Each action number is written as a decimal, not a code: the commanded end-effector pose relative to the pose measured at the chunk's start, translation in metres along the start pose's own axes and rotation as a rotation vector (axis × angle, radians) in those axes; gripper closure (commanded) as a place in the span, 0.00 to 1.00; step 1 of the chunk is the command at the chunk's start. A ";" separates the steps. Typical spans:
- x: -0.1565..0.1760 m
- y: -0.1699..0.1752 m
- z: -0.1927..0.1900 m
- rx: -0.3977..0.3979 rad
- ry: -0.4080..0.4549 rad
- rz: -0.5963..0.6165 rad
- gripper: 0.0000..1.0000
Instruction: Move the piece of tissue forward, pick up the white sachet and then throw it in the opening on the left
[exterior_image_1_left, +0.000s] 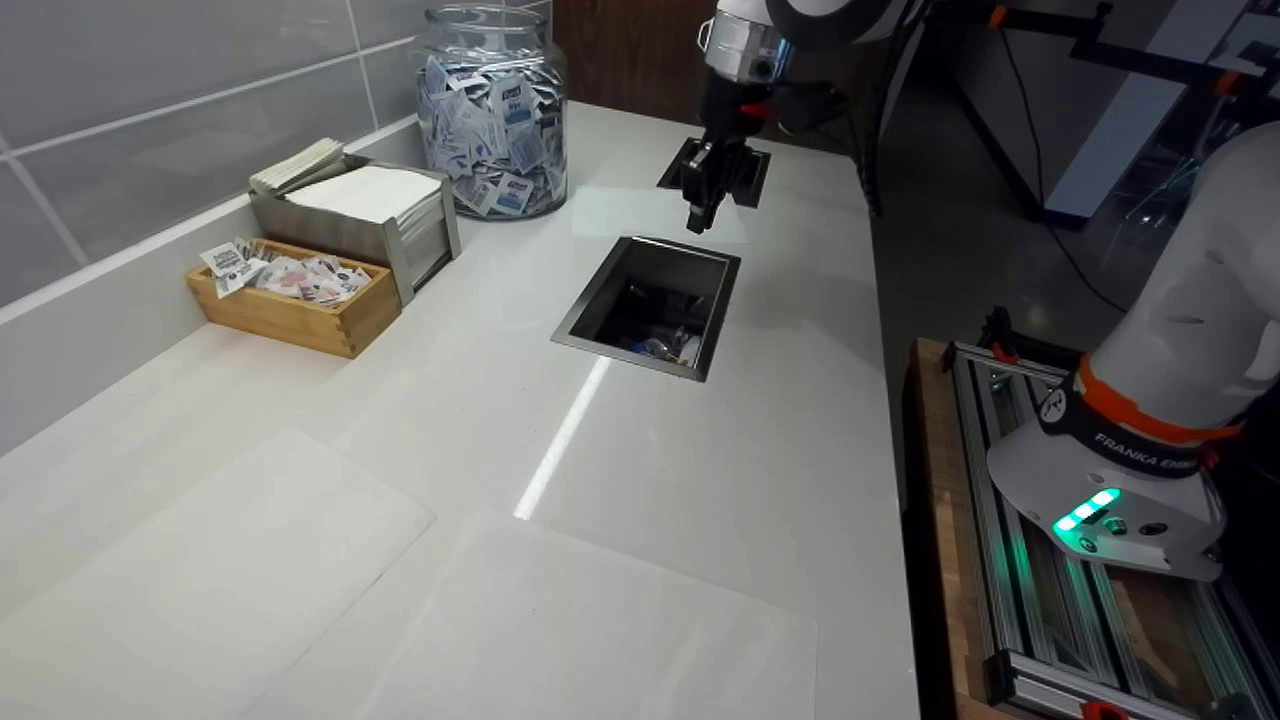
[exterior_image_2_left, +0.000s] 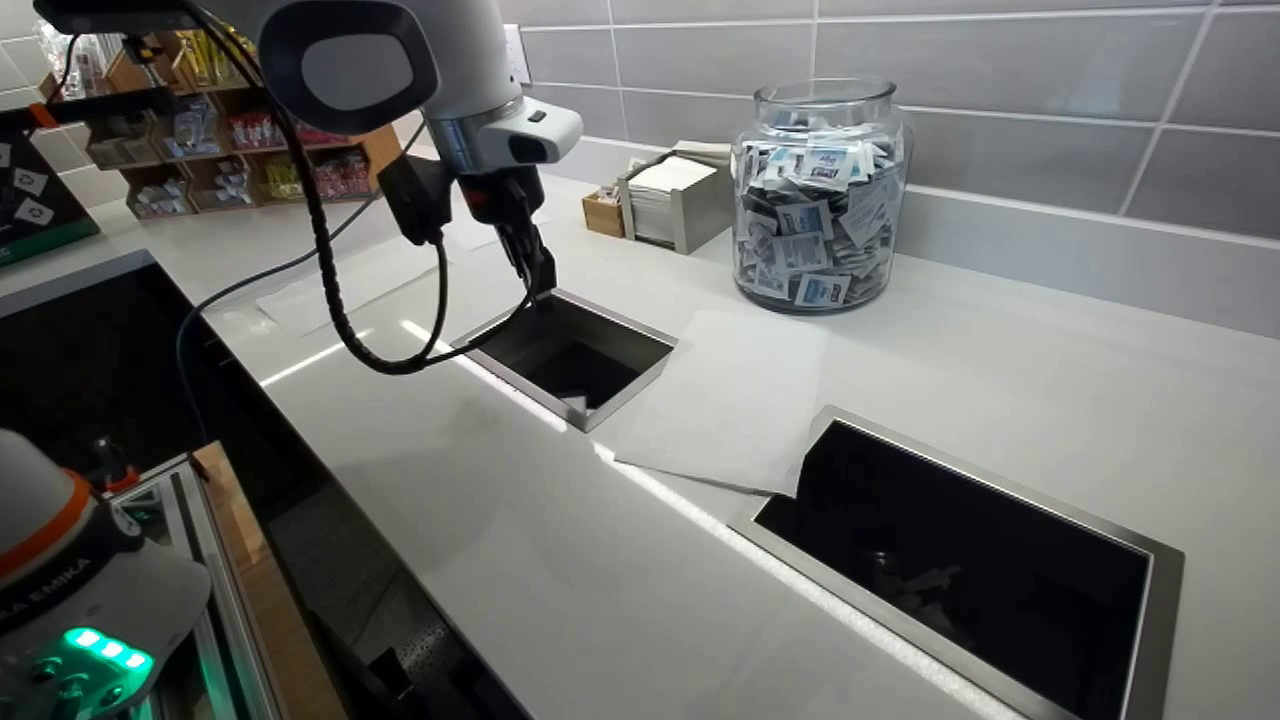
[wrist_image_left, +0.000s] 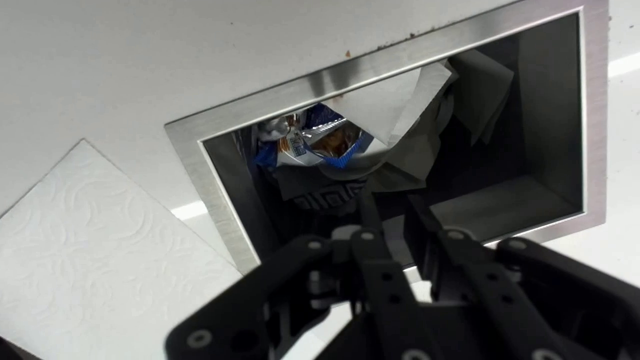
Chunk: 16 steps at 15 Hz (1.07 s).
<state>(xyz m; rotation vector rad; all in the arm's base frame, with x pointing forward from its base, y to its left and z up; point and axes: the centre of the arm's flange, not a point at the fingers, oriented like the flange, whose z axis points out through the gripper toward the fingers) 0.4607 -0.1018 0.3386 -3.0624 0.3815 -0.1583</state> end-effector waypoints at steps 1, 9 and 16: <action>0.002 -0.002 0.004 -0.009 0.006 -0.023 0.51; -0.002 0.001 0.004 0.006 -0.002 -0.020 0.00; 0.000 0.001 0.002 0.004 -0.003 -0.049 0.00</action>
